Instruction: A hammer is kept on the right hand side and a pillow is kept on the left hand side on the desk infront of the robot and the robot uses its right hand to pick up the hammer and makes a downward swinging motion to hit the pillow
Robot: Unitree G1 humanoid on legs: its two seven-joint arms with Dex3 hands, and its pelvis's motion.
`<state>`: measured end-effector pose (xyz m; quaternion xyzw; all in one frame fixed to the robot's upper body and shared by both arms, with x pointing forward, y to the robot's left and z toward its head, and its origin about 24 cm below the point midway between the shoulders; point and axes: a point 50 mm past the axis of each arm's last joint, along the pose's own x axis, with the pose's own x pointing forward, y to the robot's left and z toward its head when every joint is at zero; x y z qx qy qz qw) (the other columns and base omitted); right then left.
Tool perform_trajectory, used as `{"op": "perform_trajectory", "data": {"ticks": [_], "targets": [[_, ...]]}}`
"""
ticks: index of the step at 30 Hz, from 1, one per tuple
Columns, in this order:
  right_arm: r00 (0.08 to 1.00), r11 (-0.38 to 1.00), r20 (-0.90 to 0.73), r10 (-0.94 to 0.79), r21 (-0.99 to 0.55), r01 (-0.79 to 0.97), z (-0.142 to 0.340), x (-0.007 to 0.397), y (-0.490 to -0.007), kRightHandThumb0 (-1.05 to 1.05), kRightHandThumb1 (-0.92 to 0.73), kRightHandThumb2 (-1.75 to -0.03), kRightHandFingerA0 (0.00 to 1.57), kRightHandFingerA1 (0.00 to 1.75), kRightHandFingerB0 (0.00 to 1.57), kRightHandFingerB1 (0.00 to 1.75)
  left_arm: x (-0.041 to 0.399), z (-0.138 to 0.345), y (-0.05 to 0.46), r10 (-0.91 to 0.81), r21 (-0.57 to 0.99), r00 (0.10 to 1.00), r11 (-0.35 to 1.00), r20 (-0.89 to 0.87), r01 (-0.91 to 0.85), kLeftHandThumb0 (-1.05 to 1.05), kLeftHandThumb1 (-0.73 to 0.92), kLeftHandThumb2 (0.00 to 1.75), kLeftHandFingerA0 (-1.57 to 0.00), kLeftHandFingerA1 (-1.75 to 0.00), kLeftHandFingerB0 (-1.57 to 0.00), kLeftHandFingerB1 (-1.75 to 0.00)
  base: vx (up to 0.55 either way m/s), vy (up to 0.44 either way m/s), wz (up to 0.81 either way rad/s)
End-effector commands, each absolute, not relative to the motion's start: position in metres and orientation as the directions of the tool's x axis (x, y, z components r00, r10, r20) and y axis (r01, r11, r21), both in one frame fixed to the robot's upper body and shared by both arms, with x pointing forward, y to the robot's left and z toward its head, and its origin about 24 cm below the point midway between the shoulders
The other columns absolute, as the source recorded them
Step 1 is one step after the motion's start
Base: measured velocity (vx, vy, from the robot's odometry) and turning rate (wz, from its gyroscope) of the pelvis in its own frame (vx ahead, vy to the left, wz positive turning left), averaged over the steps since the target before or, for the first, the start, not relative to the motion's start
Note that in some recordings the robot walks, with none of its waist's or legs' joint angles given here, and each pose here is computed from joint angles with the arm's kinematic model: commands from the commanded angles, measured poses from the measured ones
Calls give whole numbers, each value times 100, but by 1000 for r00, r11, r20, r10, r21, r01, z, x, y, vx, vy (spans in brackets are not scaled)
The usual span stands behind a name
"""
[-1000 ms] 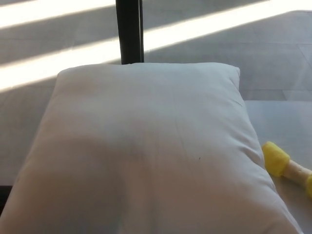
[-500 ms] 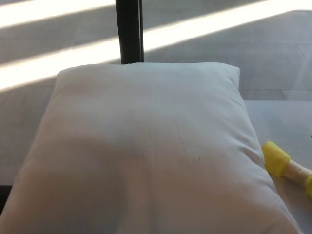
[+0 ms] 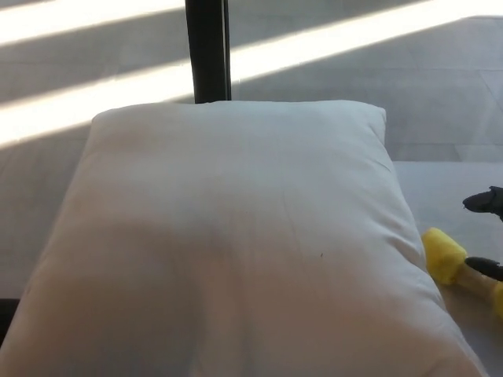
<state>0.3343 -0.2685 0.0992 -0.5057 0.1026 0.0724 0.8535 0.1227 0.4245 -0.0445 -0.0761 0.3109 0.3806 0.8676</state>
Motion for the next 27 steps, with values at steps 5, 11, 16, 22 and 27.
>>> {"op": "perform_trajectory", "data": {"ticks": [5, 11, 16, 22, 27], "targets": [[942, 405, -335, -20, -864, -298, 79, 328, -279, -72, -53, -88, 14, 51, 23, 44, 120, -44, 426, 620, 101, 515, 691, -592, -716, -65, 68, 61, -68, -64, -63, -48, 0, 0, 0], [905, 361, -419, -75, -857, -367, 63, 323, -286, -71, -53, -87, 13, 51, 20, 42, 120, -44, 426, 621, 105, 515, 692, -591, -714, -64, 69, 60, -67, -61, -66, -49, 0, 0, 0], [897, 354, -438, -56, -849, -392, 52, 325, -271, -69, -50, -84, 13, 51, 21, 43, 120, -43, 426, 614, 116, 526, 708, -588, -697, -65, 70, 61, -66, -64, -64, -49, 0, 0, 0], [901, 268, -433, 42, -864, -427, 49, 333, -236, -71, -66, -60, 19, 43, 28, 30, 116, -44, 426, 611, 107, 530, 709, -588, -697, -68, 71, 61, -65, -64, -62, -48, 0, 0, 0], [906, 206, -419, 62, -883, -423, 48, 337, -226, -70, -63, -60, 19, 48, 30, 30, 116, -45, 426, 602, 107, 538, 719, -590, -687, -68, 73, 62, -62, -60, -61, -46, 0, 0, 0]]}}
